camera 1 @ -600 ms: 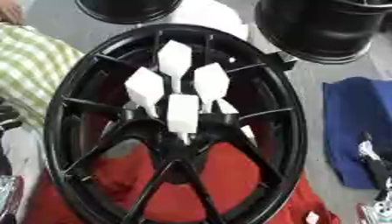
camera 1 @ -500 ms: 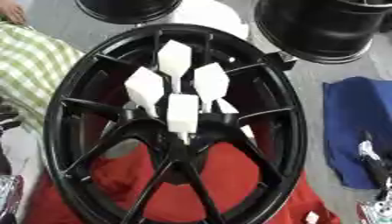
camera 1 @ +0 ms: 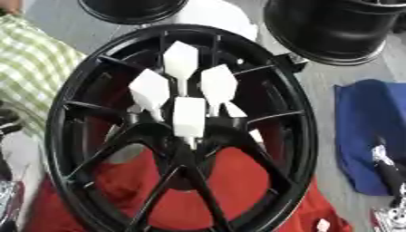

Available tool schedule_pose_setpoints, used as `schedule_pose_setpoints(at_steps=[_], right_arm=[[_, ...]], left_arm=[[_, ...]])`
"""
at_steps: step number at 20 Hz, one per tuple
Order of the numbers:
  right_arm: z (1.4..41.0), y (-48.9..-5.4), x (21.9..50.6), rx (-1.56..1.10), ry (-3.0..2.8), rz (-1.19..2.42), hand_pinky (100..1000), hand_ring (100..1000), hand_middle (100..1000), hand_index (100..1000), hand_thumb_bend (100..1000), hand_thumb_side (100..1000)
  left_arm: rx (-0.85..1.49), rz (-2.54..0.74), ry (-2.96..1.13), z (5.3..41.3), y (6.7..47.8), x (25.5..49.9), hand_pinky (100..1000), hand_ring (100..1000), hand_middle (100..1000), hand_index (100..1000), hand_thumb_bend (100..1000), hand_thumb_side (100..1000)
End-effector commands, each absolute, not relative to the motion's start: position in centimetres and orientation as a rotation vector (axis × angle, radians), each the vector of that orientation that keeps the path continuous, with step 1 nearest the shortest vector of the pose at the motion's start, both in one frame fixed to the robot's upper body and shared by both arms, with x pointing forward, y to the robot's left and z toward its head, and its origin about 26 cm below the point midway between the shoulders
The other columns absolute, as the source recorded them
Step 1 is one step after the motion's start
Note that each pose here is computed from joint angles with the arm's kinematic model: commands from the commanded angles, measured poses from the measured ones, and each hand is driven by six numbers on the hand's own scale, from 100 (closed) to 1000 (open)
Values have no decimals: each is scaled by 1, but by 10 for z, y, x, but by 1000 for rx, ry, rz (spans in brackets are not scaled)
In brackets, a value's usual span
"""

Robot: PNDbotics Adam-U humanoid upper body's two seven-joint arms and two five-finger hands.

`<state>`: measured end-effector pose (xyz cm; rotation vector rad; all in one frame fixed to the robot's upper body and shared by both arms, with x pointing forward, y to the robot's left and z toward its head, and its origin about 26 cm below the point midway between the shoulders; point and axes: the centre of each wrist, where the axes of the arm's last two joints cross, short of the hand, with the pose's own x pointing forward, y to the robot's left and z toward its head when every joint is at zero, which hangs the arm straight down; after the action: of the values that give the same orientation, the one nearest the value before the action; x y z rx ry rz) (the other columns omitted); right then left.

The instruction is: Pull the pin out of the wheel hub.

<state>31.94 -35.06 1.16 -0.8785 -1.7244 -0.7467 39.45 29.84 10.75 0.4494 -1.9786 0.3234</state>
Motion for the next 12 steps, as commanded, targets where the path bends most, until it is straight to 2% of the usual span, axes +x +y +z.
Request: schedule_pose_setpoints(at_steps=[1, 4, 6, 8, 12], right_arm=[[22, -354, 319, -883, -1754, -774, 526, 594, 502, 613, 633, 283], [22, -354, 317, -888, -1756, -779, 525, 593, 501, 612, 634, 283], [23, -356, 316, -896, -1756, -782, 525, 592, 500, 612, 634, 283], [24, -358, 313, -908, -1755, -782, 524, 591, 500, 612, 634, 283], [24, -363, 310, -931, -1750, -773, 523, 590, 499, 611, 634, 283]], left_arm=[[446, 262, -2089, 144, 306, 395, 576, 598, 578, 735, 132, 828], [470, 51, -2243, 200, 312, 392, 582, 601, 590, 745, 100, 745], [509, -178, -2337, 247, 314, 387, 592, 608, 601, 754, 100, 646], [563, -459, -2416, 299, 310, 375, 606, 612, 602, 760, 100, 541], [629, -961, -2473, 380, 290, 344, 635, 622, 604, 769, 100, 436]])
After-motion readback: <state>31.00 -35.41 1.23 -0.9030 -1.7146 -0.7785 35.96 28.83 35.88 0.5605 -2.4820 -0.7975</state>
